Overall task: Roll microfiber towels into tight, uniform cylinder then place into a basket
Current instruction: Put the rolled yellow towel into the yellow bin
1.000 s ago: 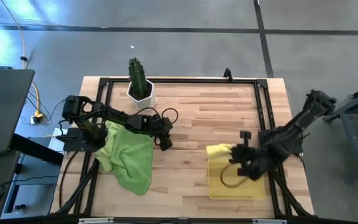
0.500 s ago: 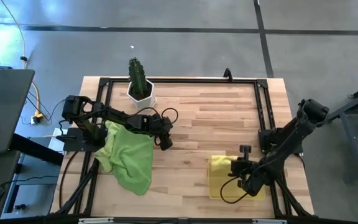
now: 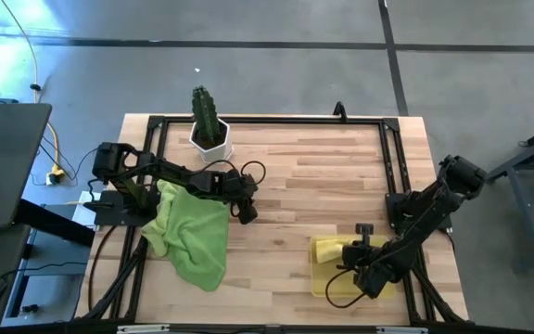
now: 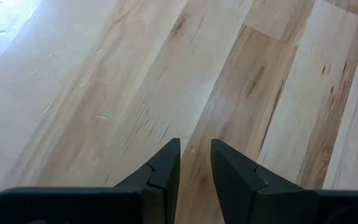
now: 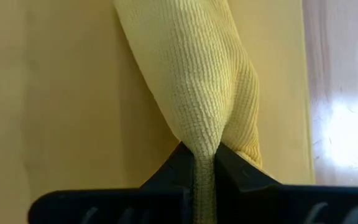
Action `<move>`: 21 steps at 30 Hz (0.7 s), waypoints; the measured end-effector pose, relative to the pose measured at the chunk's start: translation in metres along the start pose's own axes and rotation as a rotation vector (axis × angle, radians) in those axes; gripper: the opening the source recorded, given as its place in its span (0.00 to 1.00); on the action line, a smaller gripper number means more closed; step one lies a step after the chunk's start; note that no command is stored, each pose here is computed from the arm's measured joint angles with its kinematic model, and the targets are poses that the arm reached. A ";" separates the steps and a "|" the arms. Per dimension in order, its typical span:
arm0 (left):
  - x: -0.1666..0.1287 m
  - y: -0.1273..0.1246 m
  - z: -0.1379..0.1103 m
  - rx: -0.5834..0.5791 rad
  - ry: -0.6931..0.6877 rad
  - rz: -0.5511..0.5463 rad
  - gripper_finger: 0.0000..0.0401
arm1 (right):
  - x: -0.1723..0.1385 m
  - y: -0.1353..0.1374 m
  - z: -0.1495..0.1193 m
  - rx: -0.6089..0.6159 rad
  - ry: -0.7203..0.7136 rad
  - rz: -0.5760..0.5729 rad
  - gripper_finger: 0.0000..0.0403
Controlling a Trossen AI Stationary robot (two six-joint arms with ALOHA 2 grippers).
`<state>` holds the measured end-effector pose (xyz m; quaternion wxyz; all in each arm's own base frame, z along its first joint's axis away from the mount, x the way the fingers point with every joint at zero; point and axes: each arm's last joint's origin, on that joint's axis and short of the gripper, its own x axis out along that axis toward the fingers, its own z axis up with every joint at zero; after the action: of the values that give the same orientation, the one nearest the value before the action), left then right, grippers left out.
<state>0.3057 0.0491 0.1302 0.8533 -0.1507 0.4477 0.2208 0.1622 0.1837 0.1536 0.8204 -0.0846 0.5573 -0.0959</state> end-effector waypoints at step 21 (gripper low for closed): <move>0.000 0.000 0.000 0.000 0.000 0.000 0.20 | 0.002 -0.015 0.013 0.034 0.168 0.020 0.46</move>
<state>0.3058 0.0491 0.1303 0.8533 -0.1510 0.4475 0.2207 0.1744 0.1695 0.1603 0.7729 -0.0566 0.6235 -0.1039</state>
